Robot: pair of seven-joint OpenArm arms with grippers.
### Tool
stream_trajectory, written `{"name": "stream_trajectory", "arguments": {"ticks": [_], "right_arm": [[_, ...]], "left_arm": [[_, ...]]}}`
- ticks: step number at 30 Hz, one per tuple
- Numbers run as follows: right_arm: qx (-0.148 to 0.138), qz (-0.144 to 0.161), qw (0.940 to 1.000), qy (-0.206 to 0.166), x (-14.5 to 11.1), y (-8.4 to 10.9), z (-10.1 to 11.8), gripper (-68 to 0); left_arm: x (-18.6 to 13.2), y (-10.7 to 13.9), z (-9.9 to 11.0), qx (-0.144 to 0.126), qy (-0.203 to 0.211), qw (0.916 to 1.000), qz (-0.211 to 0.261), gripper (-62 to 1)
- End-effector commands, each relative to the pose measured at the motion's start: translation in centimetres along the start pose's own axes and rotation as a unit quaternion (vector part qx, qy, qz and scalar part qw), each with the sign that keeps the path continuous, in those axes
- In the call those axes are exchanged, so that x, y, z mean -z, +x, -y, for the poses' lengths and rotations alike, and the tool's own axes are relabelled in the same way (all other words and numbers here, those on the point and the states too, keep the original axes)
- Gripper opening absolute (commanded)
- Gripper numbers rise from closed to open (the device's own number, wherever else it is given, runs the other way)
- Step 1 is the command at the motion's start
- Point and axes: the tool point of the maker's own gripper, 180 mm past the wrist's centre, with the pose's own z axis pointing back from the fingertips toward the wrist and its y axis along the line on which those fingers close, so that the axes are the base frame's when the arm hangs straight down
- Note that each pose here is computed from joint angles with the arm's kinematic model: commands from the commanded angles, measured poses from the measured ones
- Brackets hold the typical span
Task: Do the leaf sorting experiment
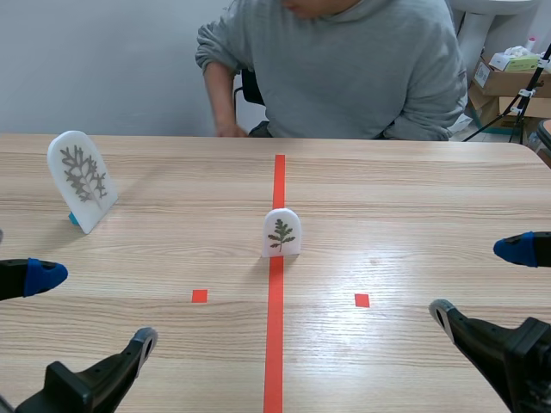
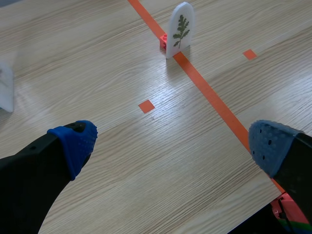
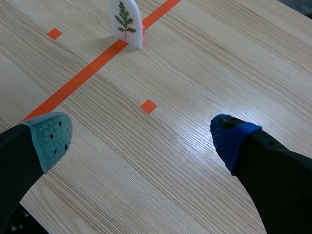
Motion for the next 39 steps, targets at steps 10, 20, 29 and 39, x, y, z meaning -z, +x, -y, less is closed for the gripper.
{"name": "stream_trajectory", "arguments": {"ticks": [10, 20, 29, 39], "right_arm": [[-0.004, 0.013, 0.9999, -0.005, -0.05, 0.84, 0.41, -9.7], [-0.007, 0.009, 0.9999, -0.005, -0.05, 0.7, 0.42, -9.7], [-0.01, 0.007, 0.9999, -0.005, -0.05, 0.61, 0.43, -9.7], [-0.01, 0.007, 0.9999, -0.005, -0.05, 0.61, 0.43, -9.7]], "left_arm": [[0.01, 0.62, 0.06, -0.002, 0.001, 0.9999, 0.011, 1.4], [0.01, 0.62, 0.06, -0.002, 0.001, 0.9999, 0.011, 1.4], [0.01, 0.63, 0.06, -0.002, 0.001, 0.9999, 0.011, 1.4], [0.01, 0.62, 0.06, -0.002, 0.001, 0.9999, 0.011, 1.4]]}}
